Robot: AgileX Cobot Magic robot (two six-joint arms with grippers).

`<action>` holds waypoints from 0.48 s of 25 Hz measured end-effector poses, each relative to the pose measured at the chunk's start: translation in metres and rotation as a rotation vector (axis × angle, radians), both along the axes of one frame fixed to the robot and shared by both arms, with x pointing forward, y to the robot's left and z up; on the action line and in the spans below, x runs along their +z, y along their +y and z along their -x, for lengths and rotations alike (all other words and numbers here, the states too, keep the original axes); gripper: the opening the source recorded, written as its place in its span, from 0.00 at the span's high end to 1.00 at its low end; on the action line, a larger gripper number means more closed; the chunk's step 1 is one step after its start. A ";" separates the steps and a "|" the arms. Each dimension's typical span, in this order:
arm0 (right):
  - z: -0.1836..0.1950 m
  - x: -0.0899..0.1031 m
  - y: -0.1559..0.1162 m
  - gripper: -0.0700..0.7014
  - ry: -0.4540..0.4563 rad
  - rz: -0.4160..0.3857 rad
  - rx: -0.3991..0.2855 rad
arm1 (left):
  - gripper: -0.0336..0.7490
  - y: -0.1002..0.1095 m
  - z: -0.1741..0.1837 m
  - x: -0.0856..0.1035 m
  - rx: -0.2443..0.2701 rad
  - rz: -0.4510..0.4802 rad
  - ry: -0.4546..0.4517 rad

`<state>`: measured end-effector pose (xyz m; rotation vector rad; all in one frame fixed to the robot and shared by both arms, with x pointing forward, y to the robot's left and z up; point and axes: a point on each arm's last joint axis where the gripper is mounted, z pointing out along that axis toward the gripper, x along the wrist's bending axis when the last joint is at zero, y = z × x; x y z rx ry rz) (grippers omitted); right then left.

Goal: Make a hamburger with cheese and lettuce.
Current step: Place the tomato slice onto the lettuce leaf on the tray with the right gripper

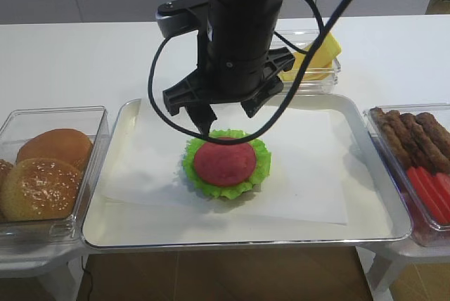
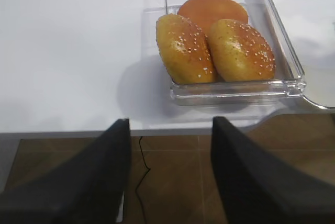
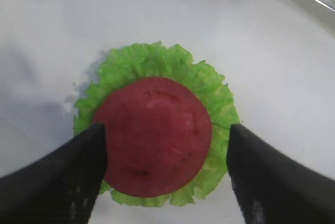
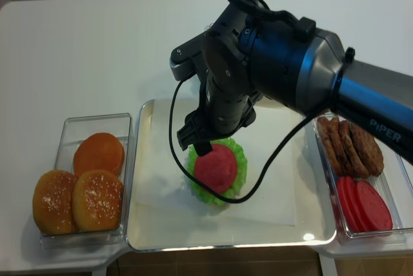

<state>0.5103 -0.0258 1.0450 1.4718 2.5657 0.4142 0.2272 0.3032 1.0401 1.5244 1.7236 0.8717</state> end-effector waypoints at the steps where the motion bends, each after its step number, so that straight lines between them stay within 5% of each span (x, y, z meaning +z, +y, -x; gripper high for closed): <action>1: 0.000 0.000 0.000 0.20 0.002 -0.002 0.000 | 0.49 0.000 0.000 0.000 0.000 0.000 0.000; 12: -0.005 0.011 -0.012 0.17 0.022 -0.050 -0.027 | 0.49 0.000 0.000 0.000 0.000 0.000 0.000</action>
